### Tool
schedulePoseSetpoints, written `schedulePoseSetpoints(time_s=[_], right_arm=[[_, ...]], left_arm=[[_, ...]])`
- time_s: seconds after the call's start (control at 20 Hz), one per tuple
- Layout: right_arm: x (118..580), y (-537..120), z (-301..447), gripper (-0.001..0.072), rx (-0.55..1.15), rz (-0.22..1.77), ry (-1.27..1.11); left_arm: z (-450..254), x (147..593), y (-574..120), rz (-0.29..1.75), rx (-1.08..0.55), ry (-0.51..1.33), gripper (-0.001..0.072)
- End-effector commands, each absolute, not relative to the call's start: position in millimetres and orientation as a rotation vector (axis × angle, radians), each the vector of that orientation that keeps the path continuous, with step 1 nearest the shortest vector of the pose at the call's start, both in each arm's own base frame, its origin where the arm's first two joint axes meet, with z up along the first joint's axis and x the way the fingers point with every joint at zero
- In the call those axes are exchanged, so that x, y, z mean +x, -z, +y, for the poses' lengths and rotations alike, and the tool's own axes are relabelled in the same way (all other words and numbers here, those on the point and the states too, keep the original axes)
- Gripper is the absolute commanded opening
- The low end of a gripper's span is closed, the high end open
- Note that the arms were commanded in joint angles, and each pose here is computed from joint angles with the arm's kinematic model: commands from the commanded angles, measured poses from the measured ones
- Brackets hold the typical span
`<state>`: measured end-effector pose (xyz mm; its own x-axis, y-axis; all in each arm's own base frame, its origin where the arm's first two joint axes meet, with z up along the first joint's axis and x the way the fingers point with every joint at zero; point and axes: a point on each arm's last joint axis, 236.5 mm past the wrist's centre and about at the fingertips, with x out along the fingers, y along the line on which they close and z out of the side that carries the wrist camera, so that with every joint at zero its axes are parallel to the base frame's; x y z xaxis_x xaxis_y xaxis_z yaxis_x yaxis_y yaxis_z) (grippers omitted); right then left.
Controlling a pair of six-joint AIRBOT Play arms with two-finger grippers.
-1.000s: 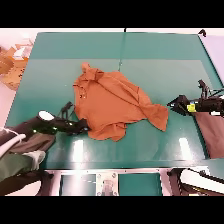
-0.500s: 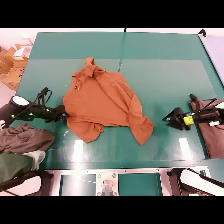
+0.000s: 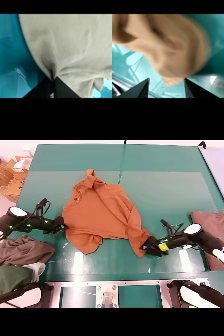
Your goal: Fold the shirts.
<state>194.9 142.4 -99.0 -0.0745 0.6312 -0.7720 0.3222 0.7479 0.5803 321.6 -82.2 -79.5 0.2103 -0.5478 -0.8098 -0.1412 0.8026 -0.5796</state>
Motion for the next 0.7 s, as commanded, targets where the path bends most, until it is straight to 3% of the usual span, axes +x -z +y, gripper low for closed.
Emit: schedulePoseSetpoints(time_s=[0.0, 0.05, 0.1, 0.15, 0.25, 0.45, 0.65], right_arm=[[195.5, 116.3, 167.1, 0.0486, 0.737, 1.662, -0.276], [192.9, 119.1, 170.3, 0.0464, 0.726, 1.673, -0.279], [191.0, 120.6, 172.7, 0.0278, 0.716, 1.679, -0.284], [190.9, 120.4, 174.0, 0.0151, 0.708, 1.677, -0.29], [194.8, 115.4, 175.8, 0.002, 0.698, 1.662, -0.308], [249.7, 36.8, 182.7, 0.0018, 0.682, 1.48, -0.446], [358.9, -164.5, 122.3, 0.0018, 0.653, 0.9, -0.455]], left_arm=[[-85.1, 316.5, 78.3, 1.372, -0.625, 0.326, 0.0027], [-85.4, 316.0, 78.2, 1.374, -0.624, 0.328, 0.0027], [-85.7, 315.4, 78.1, 1.374, -0.62, 0.334, 0.0027], [-86.3, 314.4, 77.9, 1.375, -0.609, 0.347, 0.0027], [-86.0, 315.9, 76.7, 1.369, -0.603, 0.351, 0.0027], [-88.8, 343.2, 19.6, 1.299, -0.537, 0.45, 0.0026], [-86.5, 396.3, -146.9, 0.963, -0.368, 0.534, 0.0026]])
